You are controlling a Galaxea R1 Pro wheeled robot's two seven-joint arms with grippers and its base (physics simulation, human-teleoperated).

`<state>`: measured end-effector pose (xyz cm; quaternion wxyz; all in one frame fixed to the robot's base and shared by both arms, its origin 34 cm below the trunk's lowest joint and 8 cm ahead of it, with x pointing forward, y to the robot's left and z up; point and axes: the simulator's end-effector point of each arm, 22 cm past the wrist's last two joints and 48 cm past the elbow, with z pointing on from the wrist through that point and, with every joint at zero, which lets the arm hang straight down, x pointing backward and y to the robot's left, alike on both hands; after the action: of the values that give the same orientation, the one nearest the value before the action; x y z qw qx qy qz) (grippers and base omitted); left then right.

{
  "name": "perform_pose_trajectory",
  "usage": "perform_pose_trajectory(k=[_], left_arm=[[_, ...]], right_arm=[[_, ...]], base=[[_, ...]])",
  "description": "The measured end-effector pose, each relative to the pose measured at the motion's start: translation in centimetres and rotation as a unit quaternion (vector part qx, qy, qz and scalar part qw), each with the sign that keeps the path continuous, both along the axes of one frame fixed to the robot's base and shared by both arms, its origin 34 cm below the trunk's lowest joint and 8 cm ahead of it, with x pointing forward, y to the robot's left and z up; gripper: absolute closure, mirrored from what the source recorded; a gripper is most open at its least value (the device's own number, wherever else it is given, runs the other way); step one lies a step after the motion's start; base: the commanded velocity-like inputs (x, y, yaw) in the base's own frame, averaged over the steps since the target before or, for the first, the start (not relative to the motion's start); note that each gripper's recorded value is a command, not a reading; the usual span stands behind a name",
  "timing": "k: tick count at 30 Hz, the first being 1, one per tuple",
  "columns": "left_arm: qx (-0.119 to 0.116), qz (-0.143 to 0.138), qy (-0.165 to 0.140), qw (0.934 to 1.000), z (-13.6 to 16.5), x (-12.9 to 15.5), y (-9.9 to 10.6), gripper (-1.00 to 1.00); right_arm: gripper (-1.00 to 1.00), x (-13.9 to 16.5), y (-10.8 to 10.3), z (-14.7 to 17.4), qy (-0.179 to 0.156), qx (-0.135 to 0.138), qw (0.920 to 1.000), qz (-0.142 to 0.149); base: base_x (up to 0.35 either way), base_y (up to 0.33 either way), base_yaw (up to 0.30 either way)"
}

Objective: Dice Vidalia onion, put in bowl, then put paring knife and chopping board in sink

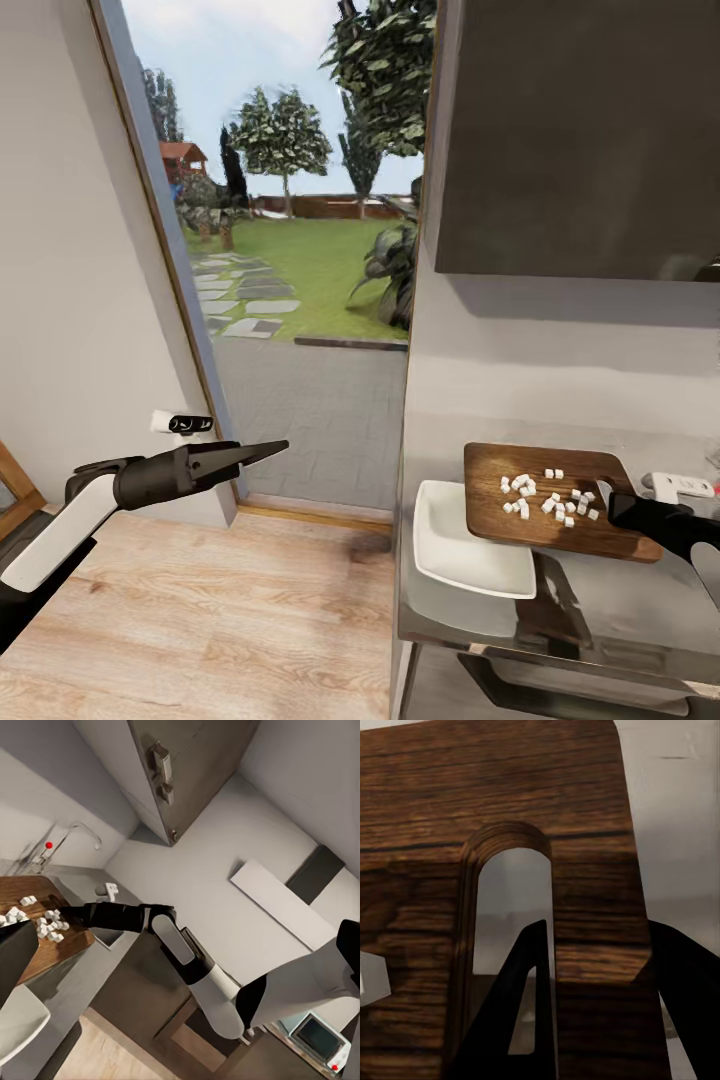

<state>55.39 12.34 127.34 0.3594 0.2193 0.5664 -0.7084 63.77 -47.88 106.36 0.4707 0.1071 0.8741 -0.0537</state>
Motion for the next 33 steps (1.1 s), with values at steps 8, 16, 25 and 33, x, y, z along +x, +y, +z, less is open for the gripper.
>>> perform_pose_trajectory(k=[8,16,25,33], left_arm=[[0.000,0.000,0.000,1.0000,0.0,0.0,0.0,-1.00],[0.000,0.000,0.000,1.0000,0.0,0.0,0.0,-1.00],[0.000,0.000,0.000,1.0000,0.0,0.0,0.0,-1.00],[0.000,0.000,0.000,1.0000,0.0,0.0,0.0,-1.00]], right_arm=[[1.00,-0.1,-0.3,0.0,0.002,-0.010,0.9999,-0.002],[1.00,-0.1,-0.4,0.0,0.003,-0.014,0.9999,-0.003],[1.00,-0.3,-1.3,0.1,0.008,-0.042,0.9990,-0.010],[1.00,-0.3,-1.4,0.1,0.010,-0.045,0.9989,-0.012]], base=[[0.000,-0.002,0.000],[0.000,0.000,0.000],[0.000,0.000,0.000],[0.000,0.000,0.000]])
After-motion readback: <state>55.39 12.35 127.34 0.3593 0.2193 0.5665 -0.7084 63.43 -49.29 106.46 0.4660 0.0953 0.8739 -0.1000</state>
